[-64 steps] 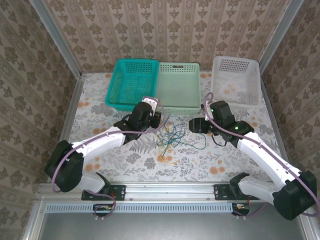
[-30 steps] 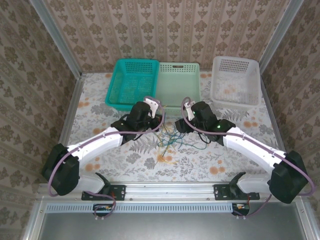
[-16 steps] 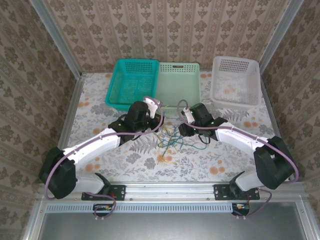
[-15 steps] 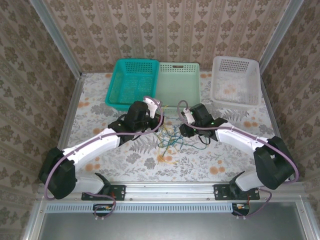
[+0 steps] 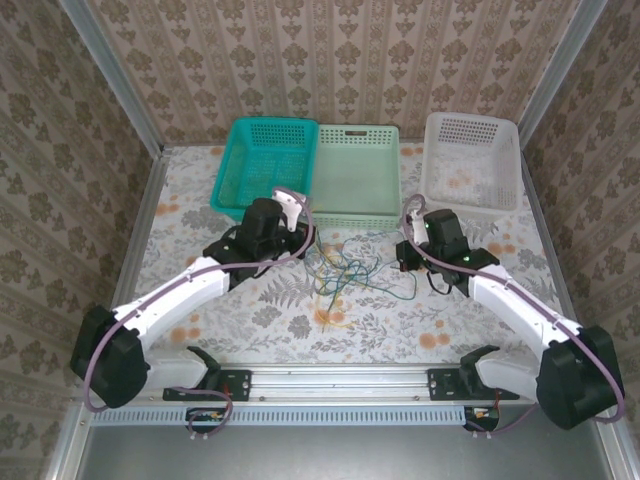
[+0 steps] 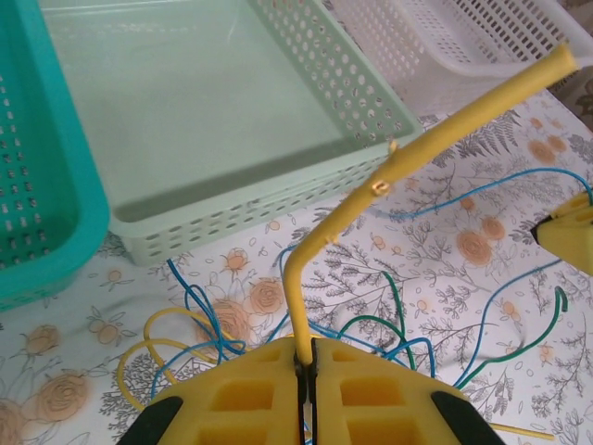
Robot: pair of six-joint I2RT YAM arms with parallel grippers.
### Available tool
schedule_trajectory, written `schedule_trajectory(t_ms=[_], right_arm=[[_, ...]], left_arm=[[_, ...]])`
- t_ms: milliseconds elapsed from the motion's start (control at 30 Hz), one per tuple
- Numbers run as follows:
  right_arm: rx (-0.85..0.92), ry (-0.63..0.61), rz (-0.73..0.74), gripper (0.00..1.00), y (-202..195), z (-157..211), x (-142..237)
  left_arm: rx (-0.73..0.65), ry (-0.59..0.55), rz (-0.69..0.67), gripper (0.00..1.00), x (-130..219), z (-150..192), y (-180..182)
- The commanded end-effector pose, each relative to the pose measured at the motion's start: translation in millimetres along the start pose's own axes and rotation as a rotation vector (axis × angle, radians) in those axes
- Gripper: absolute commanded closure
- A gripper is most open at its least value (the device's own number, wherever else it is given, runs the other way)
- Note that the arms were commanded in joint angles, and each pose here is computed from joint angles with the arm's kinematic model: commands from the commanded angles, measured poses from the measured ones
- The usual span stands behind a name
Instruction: Untangle the cables
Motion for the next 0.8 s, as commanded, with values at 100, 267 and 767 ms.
schedule_trajectory(t_ms=[100,267,767], right_arm=[[-0.046,0.056,-0.039,1.00,1.4,16.5,-0.5],[-0.054,0.120,-0.071,0.97,4.5,19.6,-14.2],[0.078,0.081,-0.034,0.24,30.1,-9.9,7.0]], left_arm=[[-0.017,-0.027,-0.007,0.90,7.7,-7.2,1.3],[-0.005,-0.084,-0.009,0.93,13.4,-19.6,-1.1],[0.128,-0.196,0.060,1.00,32.2,-37.4,-7.4]])
Point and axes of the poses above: each hand's point on the last joint's axis, 136 mm out from that joint toward the fingers, its own x axis back along the fingers, its own y axis along the line the jaws close on, z = x × y, the point moved 8 cm from there along x, back along the fingers, and after that the axes turned 5 degrees about x, right-handed, at the moved point
